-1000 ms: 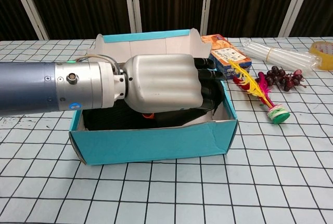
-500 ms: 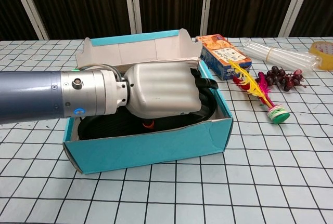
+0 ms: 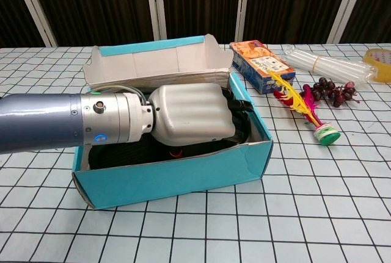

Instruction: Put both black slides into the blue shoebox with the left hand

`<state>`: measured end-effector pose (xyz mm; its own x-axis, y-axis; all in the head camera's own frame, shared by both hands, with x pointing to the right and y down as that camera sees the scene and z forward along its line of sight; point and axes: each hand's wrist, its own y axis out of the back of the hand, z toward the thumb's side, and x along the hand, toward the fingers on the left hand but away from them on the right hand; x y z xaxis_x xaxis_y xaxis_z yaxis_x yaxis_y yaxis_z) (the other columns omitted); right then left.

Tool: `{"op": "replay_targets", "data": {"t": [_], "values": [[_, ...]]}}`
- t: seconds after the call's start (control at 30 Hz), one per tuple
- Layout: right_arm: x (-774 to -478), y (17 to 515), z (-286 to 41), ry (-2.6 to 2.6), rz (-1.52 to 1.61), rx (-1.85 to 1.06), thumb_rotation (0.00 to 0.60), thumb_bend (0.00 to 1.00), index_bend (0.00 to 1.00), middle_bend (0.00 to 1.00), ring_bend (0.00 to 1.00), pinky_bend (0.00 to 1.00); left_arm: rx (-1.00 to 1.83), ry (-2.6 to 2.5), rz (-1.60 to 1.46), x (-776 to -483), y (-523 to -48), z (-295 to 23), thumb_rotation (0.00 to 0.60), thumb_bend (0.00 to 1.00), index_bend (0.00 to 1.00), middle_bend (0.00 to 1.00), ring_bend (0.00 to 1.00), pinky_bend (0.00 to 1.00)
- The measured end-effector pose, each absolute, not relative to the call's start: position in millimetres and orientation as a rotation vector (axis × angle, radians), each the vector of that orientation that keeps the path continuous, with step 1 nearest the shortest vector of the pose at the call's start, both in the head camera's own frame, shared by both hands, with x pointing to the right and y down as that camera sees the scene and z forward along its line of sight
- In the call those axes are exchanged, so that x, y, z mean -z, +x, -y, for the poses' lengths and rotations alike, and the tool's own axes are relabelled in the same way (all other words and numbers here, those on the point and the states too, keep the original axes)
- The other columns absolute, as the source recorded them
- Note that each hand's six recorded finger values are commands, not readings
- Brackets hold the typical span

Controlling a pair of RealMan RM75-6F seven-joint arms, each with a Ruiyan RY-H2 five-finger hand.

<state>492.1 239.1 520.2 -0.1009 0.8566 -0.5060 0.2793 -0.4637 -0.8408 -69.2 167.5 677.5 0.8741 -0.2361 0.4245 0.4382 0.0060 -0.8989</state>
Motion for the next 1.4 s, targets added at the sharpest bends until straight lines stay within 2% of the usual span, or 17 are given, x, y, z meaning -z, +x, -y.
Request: {"op": "replay_targets", "data": {"t": [0.4, 0.57, 0.73, 0.83, 1.07, 1.17, 1.3, 1.4], "values": [[-521.2, 491.9, -238.8, -1.700, 1.239, -1.602, 0.600, 0.31, 0.15, 0.11, 0.18, 0.14, 0.575, -1.502, 0.175, -688.4, -75.3, -165.2, 0.600, 0.41, 0.48, 0.47, 0.09, 0.55], [-521.0, 492.0, -238.8, -1.700, 1.240, -1.601, 0.600, 0.31, 0.15, 0.11, 0.18, 0.14, 0.588, -1.510, 0.184, -691.7, -76.5, -166.5, 0.600, 0.41, 0.48, 0.47, 0.09, 0.56], [-520.5, 492.1, -238.6, -1.700, 1.243, -1.599, 0.600, 0.31, 0.15, 0.11, 0.18, 0.14, 0.579, -1.496, 0.164, -686.0, -75.1, -162.7, 0.600, 0.38, 0.45, 0.43, 0.08, 0.47], [-520.2, 492.2, -238.5, -1.700, 1.244, -1.598, 0.600, 0.31, 0.15, 0.11, 0.18, 0.14, 0.565, -1.467, 0.145, -678.8, -75.3, -157.9, 0.600, 0.33, 0.39, 0.35, 0.04, 0.41], [-519.9, 491.8, -238.5, -1.702, 1.244, -1.596, 0.600, 0.31, 0.15, 0.11, 0.18, 0.14, 0.543, -1.393, 0.165, -666.7, -81.9, -152.5, 0.600, 0.26, 0.26, 0.21, 0.00, 0.18], [-519.6, 491.7, -238.5, -1.702, 1.245, -1.594, 0.600, 0.31, 0.15, 0.11, 0.18, 0.14, 0.536, -1.362, 0.180, -660.6, -85.1, -150.6, 0.600, 0.16, 0.20, 0.14, 0.00, 0.12], [-519.2, 491.3, -238.5, -1.703, 1.244, -1.593, 0.600, 0.31, 0.15, 0.11, 0.18, 0.14, 0.539, -1.321, 0.211, -655.6, -89.8, -148.2, 0.598, 0.04, 0.12, 0.09, 0.00, 0.08], [-519.1, 490.9, -238.7, -1.704, 1.245, -1.591, 0.600, 0.31, 0.15, 0.11, 0.18, 0.14, 0.540, -1.277, 0.238, -652.0, -92.9, -147.4, 0.580, 0.01, 0.09, 0.06, 0.00, 0.08]]}}
